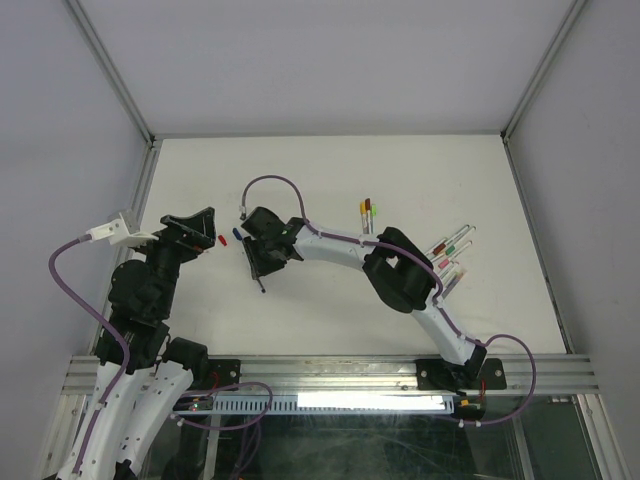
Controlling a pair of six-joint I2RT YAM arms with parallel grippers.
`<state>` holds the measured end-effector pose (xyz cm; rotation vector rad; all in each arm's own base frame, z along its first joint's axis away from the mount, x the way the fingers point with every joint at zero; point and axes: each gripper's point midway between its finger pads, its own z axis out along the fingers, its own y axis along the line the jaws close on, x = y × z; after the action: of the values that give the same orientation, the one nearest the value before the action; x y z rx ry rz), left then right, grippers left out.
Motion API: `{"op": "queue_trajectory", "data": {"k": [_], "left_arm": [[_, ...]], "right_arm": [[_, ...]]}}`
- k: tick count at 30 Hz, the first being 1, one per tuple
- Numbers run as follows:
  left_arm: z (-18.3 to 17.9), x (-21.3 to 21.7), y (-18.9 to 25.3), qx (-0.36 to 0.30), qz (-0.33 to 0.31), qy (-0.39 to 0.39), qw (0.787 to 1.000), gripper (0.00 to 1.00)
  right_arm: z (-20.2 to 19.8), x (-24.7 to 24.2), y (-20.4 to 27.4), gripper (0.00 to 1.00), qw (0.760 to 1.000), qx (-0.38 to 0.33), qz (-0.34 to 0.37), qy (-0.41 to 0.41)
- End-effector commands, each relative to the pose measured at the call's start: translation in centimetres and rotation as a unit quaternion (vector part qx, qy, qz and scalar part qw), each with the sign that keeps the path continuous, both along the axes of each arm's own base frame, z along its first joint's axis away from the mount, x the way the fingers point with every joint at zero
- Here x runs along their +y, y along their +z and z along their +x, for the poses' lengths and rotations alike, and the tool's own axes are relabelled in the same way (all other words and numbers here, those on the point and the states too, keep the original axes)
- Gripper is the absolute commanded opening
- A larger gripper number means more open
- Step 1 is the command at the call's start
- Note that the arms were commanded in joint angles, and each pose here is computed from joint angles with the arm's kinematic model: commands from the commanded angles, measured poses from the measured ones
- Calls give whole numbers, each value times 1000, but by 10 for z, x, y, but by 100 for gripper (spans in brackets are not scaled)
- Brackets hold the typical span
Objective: Open the pen caps
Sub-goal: Place the pen at the center of the board.
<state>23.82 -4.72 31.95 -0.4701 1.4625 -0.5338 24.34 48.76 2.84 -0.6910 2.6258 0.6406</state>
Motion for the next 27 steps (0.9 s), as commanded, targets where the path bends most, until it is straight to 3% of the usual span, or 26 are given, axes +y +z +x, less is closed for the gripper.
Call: {"op": "queue_trajectory", "data": {"k": [1, 11, 15, 18, 22, 27], "left_arm": [[-2, 6, 11, -20, -3, 12, 1000, 98], [-2, -1, 9, -23, 3, -6, 1000, 99], [-2, -10, 5, -31, 2, -32, 999, 99], [-1, -19, -1, -32, -13, -54, 998, 99], [3, -41, -9, -33, -27, -107, 993, 99], [9, -71, -25, -20, -57, -180, 982, 99]], "right_arm": [[-5, 5, 7, 37, 1000, 3, 9, 23], [17, 0, 62, 39, 996, -50, 50, 57], [21, -18, 88, 40, 989, -84, 66, 107], [15, -39, 113, 41, 973, -103, 97, 182], [7, -85, 152, 51, 942, -126, 161, 264], [30, -144, 176, 61, 932, -184, 172, 261]]}}
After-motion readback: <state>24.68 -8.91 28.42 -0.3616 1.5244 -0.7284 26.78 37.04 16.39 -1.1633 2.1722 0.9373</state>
